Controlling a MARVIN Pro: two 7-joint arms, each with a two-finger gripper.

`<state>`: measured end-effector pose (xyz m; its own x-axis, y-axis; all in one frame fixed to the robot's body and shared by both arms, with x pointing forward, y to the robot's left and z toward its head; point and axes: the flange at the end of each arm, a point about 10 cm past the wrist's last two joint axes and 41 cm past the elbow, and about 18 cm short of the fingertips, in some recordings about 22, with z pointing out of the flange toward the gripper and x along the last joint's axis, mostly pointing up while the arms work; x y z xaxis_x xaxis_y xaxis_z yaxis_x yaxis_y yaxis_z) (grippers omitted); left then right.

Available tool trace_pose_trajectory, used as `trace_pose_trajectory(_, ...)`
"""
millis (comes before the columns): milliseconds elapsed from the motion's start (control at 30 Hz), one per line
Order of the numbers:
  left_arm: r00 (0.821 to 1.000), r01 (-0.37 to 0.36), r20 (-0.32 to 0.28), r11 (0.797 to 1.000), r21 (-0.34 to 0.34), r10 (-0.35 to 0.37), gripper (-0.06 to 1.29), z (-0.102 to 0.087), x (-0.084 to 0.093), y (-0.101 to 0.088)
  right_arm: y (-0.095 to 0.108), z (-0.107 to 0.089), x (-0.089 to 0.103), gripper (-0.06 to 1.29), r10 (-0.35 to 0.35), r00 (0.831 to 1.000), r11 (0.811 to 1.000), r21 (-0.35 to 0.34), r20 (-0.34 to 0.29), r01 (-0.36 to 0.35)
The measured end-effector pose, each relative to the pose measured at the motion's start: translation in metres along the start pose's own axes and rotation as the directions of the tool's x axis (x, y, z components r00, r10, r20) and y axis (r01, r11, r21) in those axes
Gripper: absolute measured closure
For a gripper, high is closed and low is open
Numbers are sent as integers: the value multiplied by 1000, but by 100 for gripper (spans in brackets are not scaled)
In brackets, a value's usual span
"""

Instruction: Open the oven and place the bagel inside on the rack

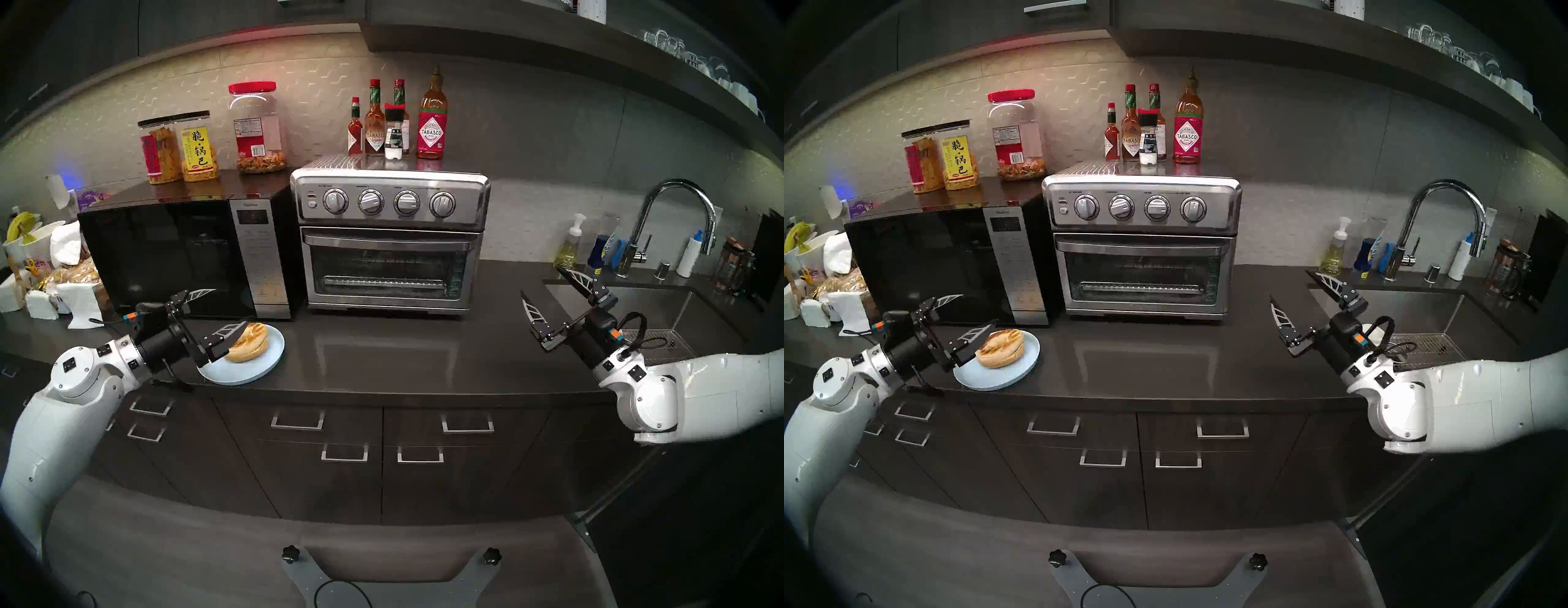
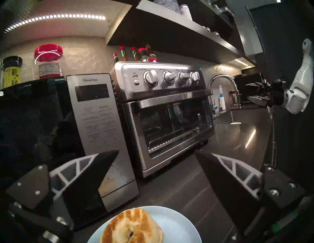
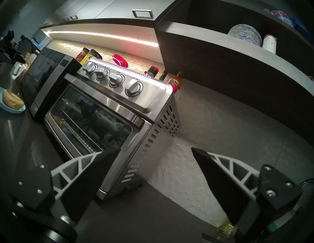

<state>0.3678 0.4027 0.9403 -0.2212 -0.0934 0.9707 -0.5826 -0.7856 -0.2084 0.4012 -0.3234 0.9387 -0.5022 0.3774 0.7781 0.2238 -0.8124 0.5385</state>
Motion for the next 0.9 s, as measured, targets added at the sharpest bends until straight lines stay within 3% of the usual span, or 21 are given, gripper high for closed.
trace_pose_trajectory(300,999,-19,-36,993,116,23,-3,-15,10,17,0,0,0,0,0,1000,1000,0,0,0)
trace_pose_trajectory(567,1000,-20,-4,983,181,21,-3,-25,11,32,0,0,0,0,0,1000,1000,0,-1,0)
trace_pose_trajectory(900,999,-6,32,977,215,-1,-3,-32,5,42,0,0,0,0,0,1000,1000,0,-1,0)
